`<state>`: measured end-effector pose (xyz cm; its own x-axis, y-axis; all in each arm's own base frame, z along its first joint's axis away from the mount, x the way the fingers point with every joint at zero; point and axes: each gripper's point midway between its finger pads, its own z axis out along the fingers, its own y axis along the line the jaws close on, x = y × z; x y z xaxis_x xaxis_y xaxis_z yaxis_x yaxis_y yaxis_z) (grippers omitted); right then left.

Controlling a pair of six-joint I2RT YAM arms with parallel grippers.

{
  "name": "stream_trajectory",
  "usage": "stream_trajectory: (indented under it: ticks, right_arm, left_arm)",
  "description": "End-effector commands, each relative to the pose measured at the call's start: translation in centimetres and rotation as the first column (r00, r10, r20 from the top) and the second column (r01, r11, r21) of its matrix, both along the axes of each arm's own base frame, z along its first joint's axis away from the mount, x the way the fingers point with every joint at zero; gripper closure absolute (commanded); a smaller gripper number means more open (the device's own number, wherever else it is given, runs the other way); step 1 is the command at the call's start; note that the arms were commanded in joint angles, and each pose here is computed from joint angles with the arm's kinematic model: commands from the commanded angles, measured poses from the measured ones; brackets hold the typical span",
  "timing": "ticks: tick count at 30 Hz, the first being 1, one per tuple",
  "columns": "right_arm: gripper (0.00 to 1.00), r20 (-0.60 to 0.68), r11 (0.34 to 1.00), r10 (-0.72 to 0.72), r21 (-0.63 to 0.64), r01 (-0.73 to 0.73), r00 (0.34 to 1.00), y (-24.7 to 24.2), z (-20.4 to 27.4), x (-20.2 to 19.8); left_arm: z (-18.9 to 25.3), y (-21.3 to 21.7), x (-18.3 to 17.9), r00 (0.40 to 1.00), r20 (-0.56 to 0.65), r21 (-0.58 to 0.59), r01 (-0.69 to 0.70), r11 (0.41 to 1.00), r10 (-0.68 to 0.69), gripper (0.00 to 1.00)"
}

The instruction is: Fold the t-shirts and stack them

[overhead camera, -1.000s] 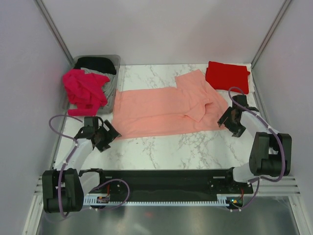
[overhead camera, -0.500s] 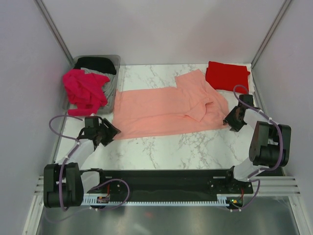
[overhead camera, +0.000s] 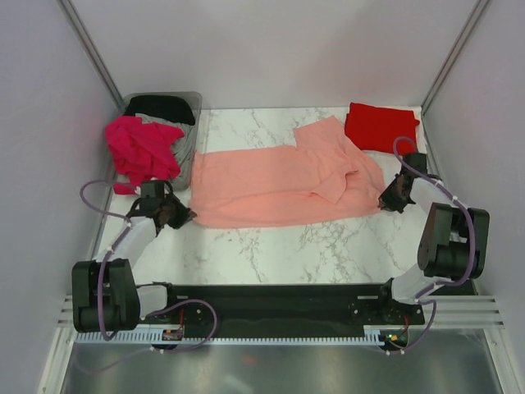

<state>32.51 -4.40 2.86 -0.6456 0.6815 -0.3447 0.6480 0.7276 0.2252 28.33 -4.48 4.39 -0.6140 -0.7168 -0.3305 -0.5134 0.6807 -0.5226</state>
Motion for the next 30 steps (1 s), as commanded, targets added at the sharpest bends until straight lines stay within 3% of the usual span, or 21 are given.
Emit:
stream_trajectory:
  ticks: [1,3,8,14,18,28,30]
  right_arm:
    - [1.00,0.174,0.999,-0.001,-0.037,0.007,0.985,-0.6,7.7,2.3]
    - [1.00,0.278,0.999,-0.031,-0.020,0.038,0.960,-1.6,12.1,2.4]
    - [1.00,0.306,0.992,-0.115,-0.014,0.126,0.945,-3.0,14.8,-2.0]
    - [1.00,0.138,0.981,-0.181,0.101,0.168,0.974,-0.3,7.4,-8.8]
    - [1.00,0.087,0.968,-0.232,0.117,0.221,0.969,0.4,5.4,-11.3]
    - [1.00,0.019,0.922,-0.375,0.113,0.370,0.927,-0.3,4.3,-15.1]
    - [0.93,-0.006,0.909,-0.400,0.127,0.397,0.916,-0.1,3.2,-16.2]
  left_arm:
    - [8.2,0.9,3.3,0.987,0.161,0.057,-0.006,0.998,-0.003,0.98]
    - [10.7,1.7,3.1,0.985,0.171,0.099,-0.003,0.995,-0.014,0.98]
    - [10.9,2.7,0.6,0.989,0.142,0.058,-0.042,0.997,0.033,0.98]
    - [5.9,1.1,-3.9,0.994,0.038,-0.061,-0.100,0.993,0.102,0.98]
    - [3.5,0.0,-6.1,0.991,-0.009,-0.141,-0.132,0.981,0.132,0.98]
    - [4.5,-0.6,-7.8,0.985,0.015,-0.188,-0.167,0.968,0.173,0.95]
    - [4.5,-0.6,-8.2,0.979,-0.002,-0.198,-0.200,0.960,0.204,0.94]
